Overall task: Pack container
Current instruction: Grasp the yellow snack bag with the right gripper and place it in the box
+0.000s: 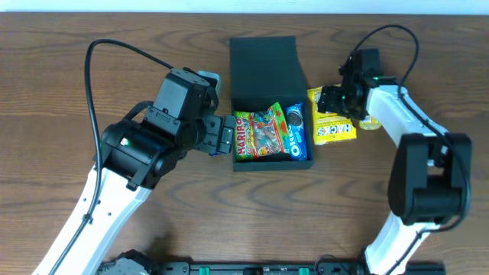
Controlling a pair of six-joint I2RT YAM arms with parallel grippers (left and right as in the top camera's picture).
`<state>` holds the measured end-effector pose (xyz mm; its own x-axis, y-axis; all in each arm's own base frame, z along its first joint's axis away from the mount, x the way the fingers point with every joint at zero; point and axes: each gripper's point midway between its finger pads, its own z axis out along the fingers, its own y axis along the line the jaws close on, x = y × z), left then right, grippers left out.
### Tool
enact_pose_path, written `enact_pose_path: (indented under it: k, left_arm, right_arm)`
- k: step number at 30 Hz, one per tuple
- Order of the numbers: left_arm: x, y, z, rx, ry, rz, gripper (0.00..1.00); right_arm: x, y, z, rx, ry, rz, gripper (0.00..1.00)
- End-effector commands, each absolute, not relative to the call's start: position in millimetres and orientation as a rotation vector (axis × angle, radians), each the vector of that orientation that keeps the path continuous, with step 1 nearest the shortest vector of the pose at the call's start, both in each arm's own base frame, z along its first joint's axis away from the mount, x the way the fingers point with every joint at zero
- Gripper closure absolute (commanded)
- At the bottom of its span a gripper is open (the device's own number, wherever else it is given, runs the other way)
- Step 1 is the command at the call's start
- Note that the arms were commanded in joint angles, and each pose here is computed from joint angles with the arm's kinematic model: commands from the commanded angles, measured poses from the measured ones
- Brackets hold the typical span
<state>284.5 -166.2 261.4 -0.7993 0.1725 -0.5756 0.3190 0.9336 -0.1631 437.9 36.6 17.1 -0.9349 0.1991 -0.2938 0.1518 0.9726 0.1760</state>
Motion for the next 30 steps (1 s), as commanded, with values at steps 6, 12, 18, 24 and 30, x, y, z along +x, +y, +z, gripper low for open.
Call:
enact_pose_path:
  k: [6, 12, 18, 24, 30]
  left_arm:
    - [281, -165, 264, 0.373, 2.504, -0.345, 0.05]
    - [290, -145, 263, 0.354, 2.489, -0.203, 0.04]
    - [295, -125, 261, 0.255, 2.525, -0.242, 0.04]
    - [275, -118, 285, 0.305, 2.453, -0.262, 0.05]
    - [254, -110, 315, 0.298, 2.342, -0.290, 0.05]
  right_arm:
    - [439, 43, 7, 0.206, 2.853, 0.122, 0.91]
    - [448, 58, 168, 0.133, 2.728, 0.152, 0.99]
    - [368, 153, 225, -0.176, 2.754, 0.331, 0.99]
    - [310, 217, 173, -1.175, 2.623, 0.424, 0.99]
    - [304, 244, 102, -1.377, 2.530, 0.609, 0.99]
